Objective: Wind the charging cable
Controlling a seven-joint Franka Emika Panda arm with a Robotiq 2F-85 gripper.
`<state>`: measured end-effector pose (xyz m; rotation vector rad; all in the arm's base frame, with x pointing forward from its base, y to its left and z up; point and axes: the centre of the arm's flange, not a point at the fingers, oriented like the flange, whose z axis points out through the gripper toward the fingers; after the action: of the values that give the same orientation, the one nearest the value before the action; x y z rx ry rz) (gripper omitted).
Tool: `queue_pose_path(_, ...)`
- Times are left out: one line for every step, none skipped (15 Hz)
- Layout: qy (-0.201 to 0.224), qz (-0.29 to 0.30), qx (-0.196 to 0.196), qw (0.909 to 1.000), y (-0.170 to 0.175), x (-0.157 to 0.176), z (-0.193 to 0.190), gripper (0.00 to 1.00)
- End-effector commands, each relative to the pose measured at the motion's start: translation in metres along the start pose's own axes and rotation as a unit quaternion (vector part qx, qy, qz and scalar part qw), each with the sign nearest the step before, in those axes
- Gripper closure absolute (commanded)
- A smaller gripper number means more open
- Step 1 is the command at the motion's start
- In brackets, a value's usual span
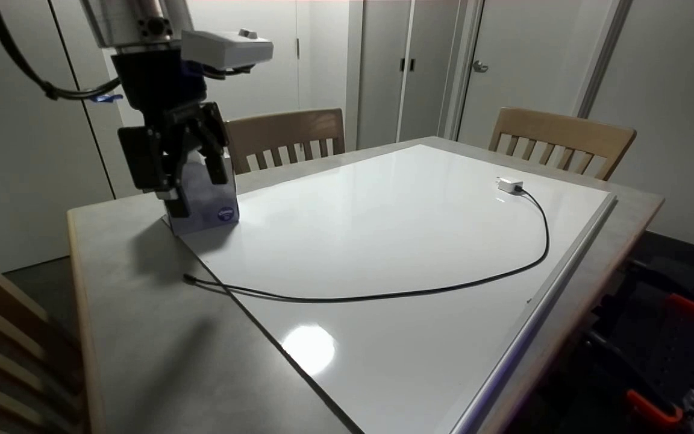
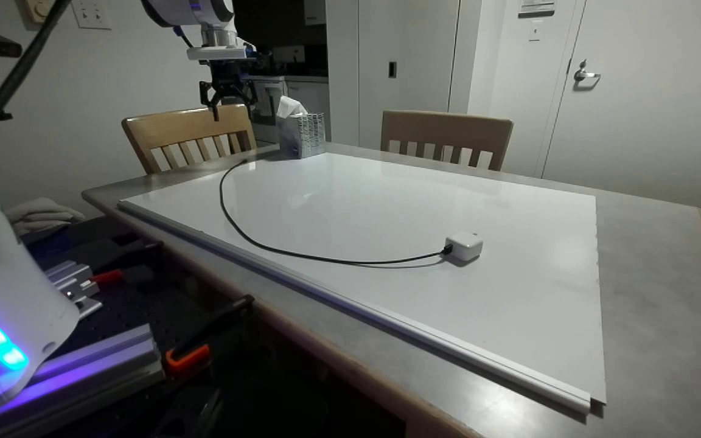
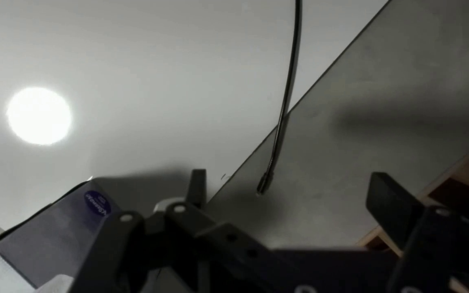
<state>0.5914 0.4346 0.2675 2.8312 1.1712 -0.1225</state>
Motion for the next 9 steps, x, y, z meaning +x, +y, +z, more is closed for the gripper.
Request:
queue_pose_path(0.0, 0.001, -0.002, 1.0, -0.002, 0.0, 0.0, 0.0)
queue_pose_path(0.001, 0.002, -0.003, 1.0, 0.0, 0.0, 0.0, 0.0)
queue_pose_path(0.001, 0.004, -0.004, 1.0, 0.002, 0.0, 0.0, 0.0)
queue_pose_path(0.001, 0.005, -0.005, 1.0, 0.004, 0.0, 0.0, 0.0)
queue_pose_path(-0.001, 0.004, -0.003, 1.0, 0.005, 0.002, 0.002, 0.0)
queue_pose_path(-0.001, 0.001, 0.0, 1.0, 0.004, 0.003, 0.005, 0.0)
queue_pose_path(0.003, 0.001, 0.003, 1.0, 0.004, 0.004, 0.009, 0.0)
queue_pose_path(0.003, 0.001, 0.006, 1.0, 0.003, 0.004, 0.013, 0.0)
queue_pose_path(0.003, 0.0, 0.009, 1.0, 0.002, 0.005, 0.017, 0.0)
